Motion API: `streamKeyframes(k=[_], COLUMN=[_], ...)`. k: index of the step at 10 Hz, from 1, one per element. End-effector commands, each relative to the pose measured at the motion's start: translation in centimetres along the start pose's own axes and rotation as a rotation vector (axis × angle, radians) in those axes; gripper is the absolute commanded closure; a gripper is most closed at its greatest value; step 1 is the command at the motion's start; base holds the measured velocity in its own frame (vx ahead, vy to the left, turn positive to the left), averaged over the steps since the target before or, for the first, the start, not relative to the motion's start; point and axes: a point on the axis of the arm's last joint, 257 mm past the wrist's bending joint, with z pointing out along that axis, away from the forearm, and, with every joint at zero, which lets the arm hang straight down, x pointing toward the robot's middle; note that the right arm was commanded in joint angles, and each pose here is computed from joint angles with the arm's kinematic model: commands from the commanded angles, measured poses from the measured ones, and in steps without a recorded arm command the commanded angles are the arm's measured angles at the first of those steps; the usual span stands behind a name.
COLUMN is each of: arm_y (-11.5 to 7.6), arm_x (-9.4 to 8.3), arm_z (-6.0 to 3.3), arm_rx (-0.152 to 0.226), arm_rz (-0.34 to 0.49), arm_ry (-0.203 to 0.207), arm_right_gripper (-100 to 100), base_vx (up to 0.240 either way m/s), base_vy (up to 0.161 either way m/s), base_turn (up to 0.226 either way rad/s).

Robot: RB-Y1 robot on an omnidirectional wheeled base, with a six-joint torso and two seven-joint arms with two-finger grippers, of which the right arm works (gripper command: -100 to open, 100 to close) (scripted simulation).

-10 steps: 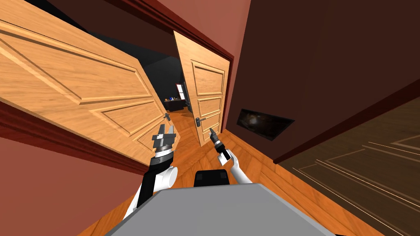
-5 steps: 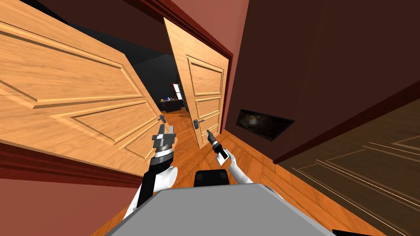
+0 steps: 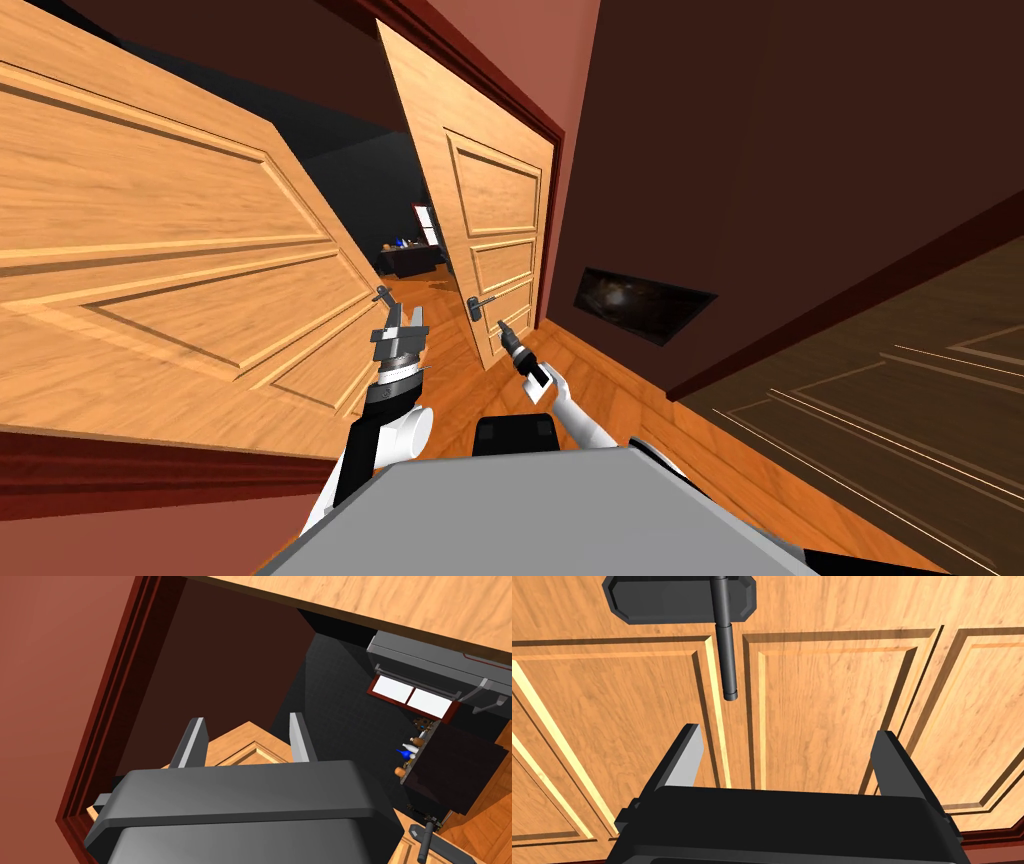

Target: Push the door open

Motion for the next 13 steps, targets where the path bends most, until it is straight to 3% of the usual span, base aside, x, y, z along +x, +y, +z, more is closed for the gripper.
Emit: streamKeyframes(k=[1,8,13], arm_y=[-0.8,-4.6,-4.8], arm_x=[0.7,3.7,2.6], arm_z=[0.41,1.51,1.48], arm_rx=[0.022,0.123,0.124], arm_rz=[0.003,0.000,-0.008], arm_ry=[0.020,0.107,0.084], arm_right_gripper=[-100,-100,-100], base_vx=[0.169,0.177,0.128], base_vy=[0.037,0.043,0.105], base_turn=[-0.057,-0.078,0.024])
